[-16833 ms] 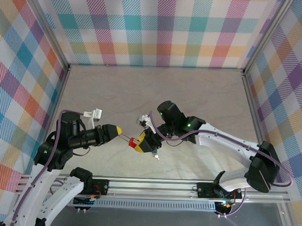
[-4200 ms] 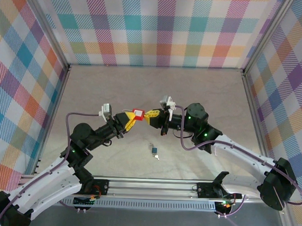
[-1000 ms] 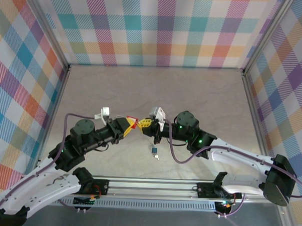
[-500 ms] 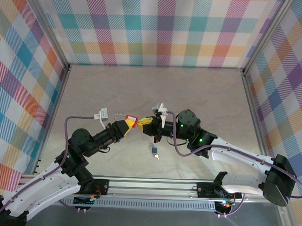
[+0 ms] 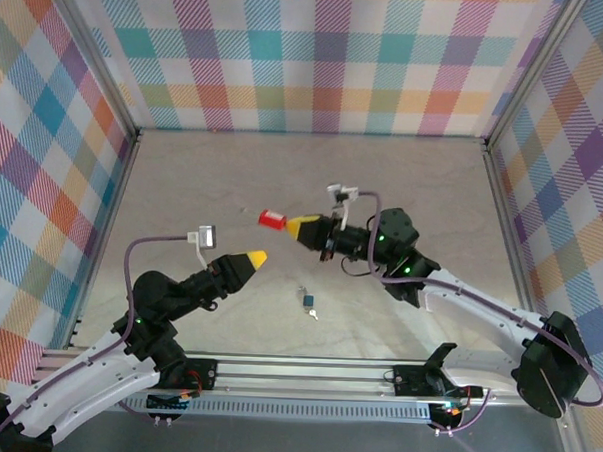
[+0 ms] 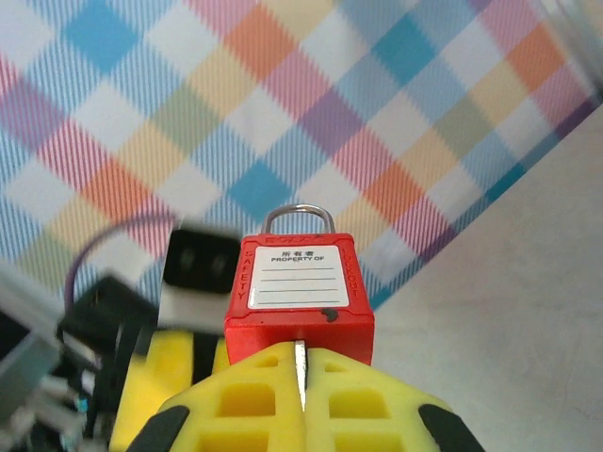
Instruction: Lock with the key
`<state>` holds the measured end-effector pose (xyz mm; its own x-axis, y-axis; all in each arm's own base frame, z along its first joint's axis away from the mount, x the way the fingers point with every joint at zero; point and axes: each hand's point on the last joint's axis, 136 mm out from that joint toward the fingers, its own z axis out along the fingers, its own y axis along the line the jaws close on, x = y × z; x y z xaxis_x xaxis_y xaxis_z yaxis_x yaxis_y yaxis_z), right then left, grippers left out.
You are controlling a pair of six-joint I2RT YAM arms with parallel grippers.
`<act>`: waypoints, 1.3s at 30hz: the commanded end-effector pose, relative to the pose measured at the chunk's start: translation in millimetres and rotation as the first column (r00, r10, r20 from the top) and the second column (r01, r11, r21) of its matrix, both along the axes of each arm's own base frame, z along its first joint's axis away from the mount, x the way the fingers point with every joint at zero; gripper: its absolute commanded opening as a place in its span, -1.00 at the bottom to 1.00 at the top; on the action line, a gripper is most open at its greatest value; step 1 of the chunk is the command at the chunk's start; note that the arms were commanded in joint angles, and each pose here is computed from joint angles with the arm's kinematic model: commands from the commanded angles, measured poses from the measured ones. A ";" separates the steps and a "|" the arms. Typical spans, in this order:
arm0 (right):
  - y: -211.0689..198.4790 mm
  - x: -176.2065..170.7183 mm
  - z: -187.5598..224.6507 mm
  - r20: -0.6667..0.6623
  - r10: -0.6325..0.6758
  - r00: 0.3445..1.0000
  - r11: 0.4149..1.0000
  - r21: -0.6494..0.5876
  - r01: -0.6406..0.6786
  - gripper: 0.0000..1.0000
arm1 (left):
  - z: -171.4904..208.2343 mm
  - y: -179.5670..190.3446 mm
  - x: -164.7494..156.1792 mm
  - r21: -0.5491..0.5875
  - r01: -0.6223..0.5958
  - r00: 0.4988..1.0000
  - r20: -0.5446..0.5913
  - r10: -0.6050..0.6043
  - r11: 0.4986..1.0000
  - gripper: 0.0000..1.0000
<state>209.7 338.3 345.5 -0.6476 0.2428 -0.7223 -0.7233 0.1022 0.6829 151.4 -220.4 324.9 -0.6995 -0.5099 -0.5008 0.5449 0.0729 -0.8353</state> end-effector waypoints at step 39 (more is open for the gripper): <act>33.1 -11.6 -40.3 0.566 -0.053 0.823 0.939 -0.253 0.234 -1.00 | -65.4 37.1 33.3 0.330 -0.265 0.695 -0.586 0.417 0.906 0.43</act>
<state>200.4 369.2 278.5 -0.2229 -0.0153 -0.9747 -0.9075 0.3684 0.2017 189.4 -190.2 267.3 -0.6981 -0.6990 -0.1551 -0.1270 0.3340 -0.9340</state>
